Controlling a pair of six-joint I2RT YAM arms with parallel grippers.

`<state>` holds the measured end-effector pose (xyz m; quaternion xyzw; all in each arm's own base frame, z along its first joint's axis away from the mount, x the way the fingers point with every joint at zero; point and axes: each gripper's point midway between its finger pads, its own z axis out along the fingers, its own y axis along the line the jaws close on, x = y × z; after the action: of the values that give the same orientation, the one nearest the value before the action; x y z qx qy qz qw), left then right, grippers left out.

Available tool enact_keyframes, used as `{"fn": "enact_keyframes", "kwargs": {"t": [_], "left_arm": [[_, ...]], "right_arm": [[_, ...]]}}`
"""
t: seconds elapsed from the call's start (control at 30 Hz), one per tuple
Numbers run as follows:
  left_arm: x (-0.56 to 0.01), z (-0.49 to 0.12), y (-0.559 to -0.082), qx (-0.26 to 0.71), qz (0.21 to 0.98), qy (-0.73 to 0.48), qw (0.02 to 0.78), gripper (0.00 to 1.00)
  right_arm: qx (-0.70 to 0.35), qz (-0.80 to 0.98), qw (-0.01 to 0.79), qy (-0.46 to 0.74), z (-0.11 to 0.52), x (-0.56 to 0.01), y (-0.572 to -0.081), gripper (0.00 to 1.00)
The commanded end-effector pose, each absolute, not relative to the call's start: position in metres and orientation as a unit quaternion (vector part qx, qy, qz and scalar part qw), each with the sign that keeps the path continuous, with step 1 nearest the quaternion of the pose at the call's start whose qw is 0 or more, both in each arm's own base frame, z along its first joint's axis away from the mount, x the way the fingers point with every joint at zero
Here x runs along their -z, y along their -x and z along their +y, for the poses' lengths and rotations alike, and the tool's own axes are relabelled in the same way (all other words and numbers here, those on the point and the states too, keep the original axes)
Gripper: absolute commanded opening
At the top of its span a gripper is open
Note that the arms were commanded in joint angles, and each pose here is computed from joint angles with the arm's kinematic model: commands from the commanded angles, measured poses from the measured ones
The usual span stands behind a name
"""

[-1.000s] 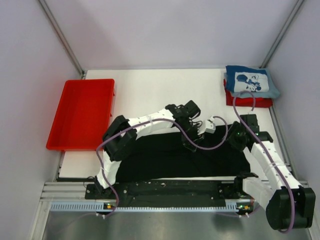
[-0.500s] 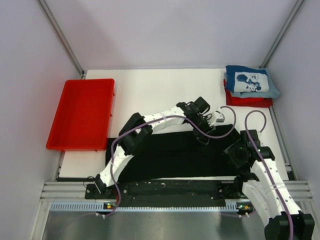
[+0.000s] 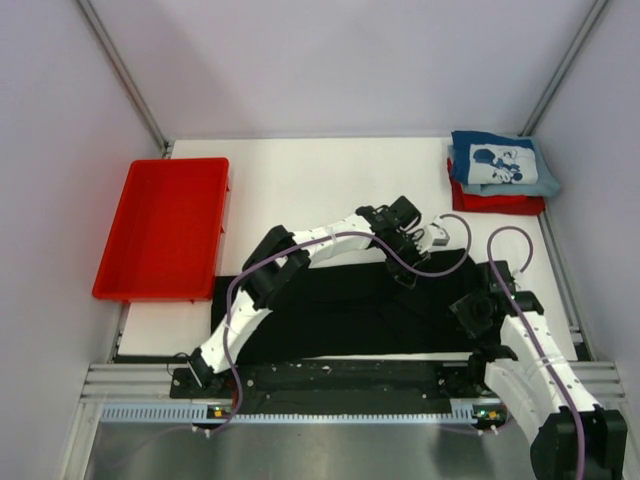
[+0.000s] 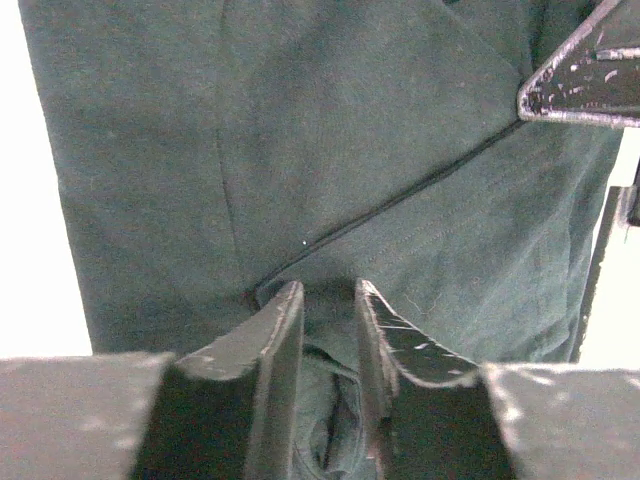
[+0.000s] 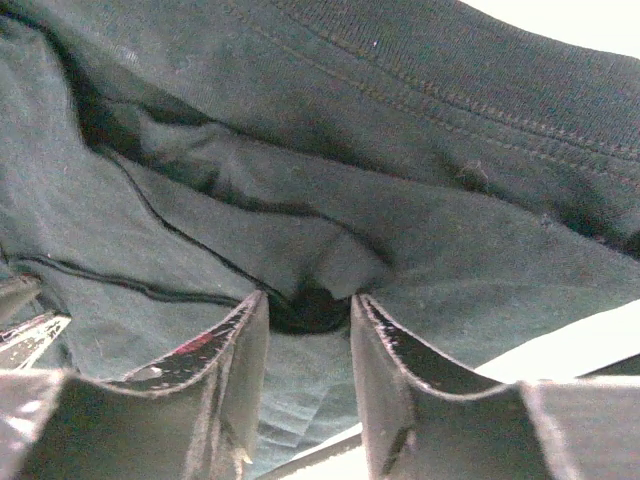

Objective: Fold and stack the t-shirts
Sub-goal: Fold the other side of the tshirt into a rectangle

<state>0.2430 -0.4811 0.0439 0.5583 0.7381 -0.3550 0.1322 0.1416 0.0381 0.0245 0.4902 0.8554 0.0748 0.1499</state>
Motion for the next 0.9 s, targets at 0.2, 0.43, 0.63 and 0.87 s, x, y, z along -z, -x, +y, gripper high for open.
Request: {"fn": "enact_keyframes", "kwargs": {"t": [0.2,0.43,0.63,0.87], "left_arm": [[-0.053,-0.482,-0.233,0.374,0.712,-0.582,0.119,0.00],[-0.087,-0.486,-0.227,0.401,0.685,-0.593,0.135,0.00],[-0.094,-0.487,-0.224,0.409,0.679,-0.595,0.134,0.00],[-0.103,-0.479,-0.209,0.426,0.663,-0.603,0.119,0.00]], "right_arm": [[-0.102,0.855,0.177,-0.477,0.042,-0.028,-0.152,0.18],[-0.140,0.868,0.164,-0.447,0.056,-0.034,-0.150,0.18],[-0.164,0.884,0.143,-0.414,0.067,-0.036,-0.145,0.28],[-0.174,0.884,0.138,-0.411,0.072,-0.033,-0.141,0.16]]}}
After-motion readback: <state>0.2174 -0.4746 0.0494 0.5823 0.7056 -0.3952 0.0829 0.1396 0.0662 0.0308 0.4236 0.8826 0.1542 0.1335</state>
